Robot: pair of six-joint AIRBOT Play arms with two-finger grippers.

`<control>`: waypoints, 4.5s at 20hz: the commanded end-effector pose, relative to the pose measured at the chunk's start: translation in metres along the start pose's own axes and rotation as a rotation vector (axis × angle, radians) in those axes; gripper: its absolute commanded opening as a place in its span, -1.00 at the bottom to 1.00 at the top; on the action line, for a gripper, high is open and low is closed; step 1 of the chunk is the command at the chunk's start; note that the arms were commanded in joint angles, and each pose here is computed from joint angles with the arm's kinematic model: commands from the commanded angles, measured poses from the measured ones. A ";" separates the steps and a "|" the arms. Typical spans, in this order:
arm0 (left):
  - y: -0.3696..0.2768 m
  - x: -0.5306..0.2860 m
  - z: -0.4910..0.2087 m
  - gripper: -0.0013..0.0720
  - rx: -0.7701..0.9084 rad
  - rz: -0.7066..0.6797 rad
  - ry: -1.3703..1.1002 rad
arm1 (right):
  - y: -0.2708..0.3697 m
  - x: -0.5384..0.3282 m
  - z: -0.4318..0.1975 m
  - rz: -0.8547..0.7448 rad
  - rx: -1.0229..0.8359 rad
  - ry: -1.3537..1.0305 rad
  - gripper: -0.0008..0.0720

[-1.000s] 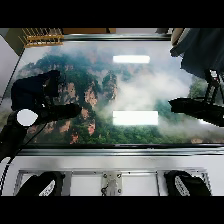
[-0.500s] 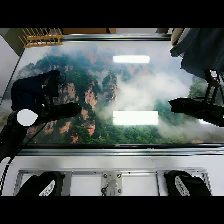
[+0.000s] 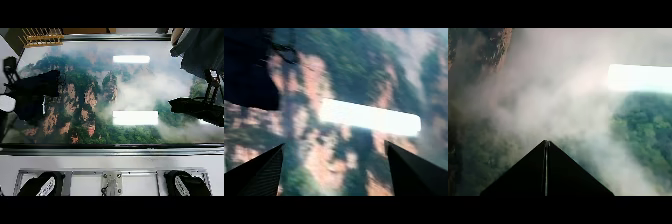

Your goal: Fold the clothes and pants, and hang the long-sleeved shirts on hangers.

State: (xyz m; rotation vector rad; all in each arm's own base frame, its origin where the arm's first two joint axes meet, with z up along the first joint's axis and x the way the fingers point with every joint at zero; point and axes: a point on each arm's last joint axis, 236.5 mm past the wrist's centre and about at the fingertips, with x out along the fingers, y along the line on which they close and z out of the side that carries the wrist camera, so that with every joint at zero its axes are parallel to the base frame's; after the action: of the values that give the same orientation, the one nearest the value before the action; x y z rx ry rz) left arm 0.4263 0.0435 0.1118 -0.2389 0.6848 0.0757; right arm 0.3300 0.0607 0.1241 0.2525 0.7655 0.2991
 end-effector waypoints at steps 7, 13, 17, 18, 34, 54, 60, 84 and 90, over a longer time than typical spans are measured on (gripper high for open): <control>0.208 0.130 -0.062 0.93 -0.202 0.299 0.236 | 0.000 0.000 0.000 0.001 0.000 0.001 -0.93; 0.221 0.176 -0.085 0.93 -0.220 0.286 0.335 | 0.000 0.000 0.000 0.001 0.000 0.001 -0.93; 0.217 0.177 -0.093 -0.45 -0.262 0.271 0.420 | 0.000 0.000 0.000 0.001 0.000 0.001 -0.93; 0.212 0.174 -0.089 -0.95 -0.263 0.262 0.426 | 0.000 0.000 0.000 0.001 0.000 0.001 -0.93; -0.257 -0.045 -0.027 -0.95 0.534 -0.424 0.097 | 0.000 0.000 0.000 0.001 0.000 0.001 -0.93; -0.108 -0.045 -0.158 0.92 0.011 -0.150 0.390 | 0.004 0.000 0.001 0.016 0.011 -0.004 -0.93; -0.018 -0.026 -0.234 0.92 -0.372 -0.046 0.541 | 0.004 0.000 0.001 0.016 0.011 -0.004 -0.93; -0.057 -0.017 -0.228 -0.95 -0.145 -0.130 0.677 | -0.050 0.166 -0.063 0.068 0.204 0.348 0.46; -0.041 -0.046 -0.238 -0.95 -0.188 -0.117 0.598 | -0.017 0.254 -0.067 0.152 0.167 0.416 0.46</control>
State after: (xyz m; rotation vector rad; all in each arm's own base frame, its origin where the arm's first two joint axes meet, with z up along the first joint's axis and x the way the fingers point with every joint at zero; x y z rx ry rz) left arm 0.2644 -0.0596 -0.0314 -0.4791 1.2856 -0.0666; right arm 0.4385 0.1156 -0.0660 0.4264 1.1676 0.3967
